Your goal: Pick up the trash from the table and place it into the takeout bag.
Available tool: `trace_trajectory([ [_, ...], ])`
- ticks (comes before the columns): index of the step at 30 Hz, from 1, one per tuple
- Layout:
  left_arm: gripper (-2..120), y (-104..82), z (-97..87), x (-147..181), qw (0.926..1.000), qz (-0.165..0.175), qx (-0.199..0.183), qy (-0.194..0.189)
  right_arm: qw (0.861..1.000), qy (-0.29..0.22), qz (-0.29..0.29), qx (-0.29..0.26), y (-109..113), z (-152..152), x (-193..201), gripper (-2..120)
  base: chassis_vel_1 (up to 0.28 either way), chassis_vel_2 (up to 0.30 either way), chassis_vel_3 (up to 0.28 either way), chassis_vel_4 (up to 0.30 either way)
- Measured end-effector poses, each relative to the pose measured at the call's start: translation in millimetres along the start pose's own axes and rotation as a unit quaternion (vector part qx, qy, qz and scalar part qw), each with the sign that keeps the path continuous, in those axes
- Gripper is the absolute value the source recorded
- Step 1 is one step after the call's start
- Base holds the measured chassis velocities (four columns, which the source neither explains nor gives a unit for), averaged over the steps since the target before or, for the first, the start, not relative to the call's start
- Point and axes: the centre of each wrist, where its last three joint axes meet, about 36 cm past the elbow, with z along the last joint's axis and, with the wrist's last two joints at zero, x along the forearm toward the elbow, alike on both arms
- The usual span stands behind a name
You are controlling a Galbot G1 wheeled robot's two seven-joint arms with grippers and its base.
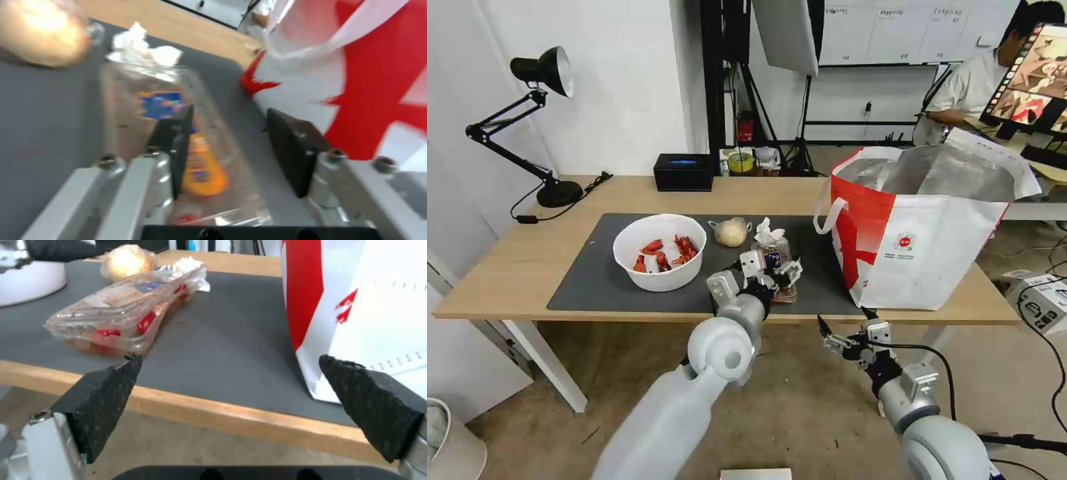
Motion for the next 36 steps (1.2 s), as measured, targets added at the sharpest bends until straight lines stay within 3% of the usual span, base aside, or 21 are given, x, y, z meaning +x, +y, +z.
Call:
trace_trajectory([
  [4,27,18.9,-4.0,8.7,0.9991,-0.001,-0.041,0.001,1.0,-0.002,-0.002,-0.005,0.1,-1.0,-2.7,100,0.0,0.0,0.0,0.0],
  [6,17,30.3,-4.1,11.4,0.9963,0.001,-0.086,-0.003,1.0,-0.002,-0.005,-0.017,-0.3,-2.3,-5.9,100,0.0,0.0,0.0,0.0],
  [12,0,41.2,-0.5,14.1,0.9902,0.025,-0.137,0.002,1.0,-0.004,-0.012,-0.024,-3.9,-6.6,-13.0,100,0.0,0.0,0.0,0.0],
  [20,0,44.0,-2.0,10.2,0.9851,0.084,-0.15,-0.012,0.999,-0.001,-0.018,-0.04,-8.1,-8.5,-17.6,100,0.0,0.0,0.0,0.0],
  [24,0,44.9,-1.6,6.2,0.983,0.096,-0.157,-0.008,0.998,0.001,-0.02,-0.051,-8.5,-8.8,-18.5,100,0.0,0.0,0.0,0.0],
  [30,0,53.3,-1.7,0.7,0.977,0.115,-0.179,0.005,0.994,0.002,-0.043,-0.104,-14.3,-14.2,-26.4,100,0.0,0.0,0.0,0.0],
  [36,0,63.7,0.8,0.1,0.9717,0.124,-0.2,0.022,0.977,-0.003,-0.081,-0.196,-24.1,-25.3,-39.0,100,0.0,0.0,0.0,0.0],
])
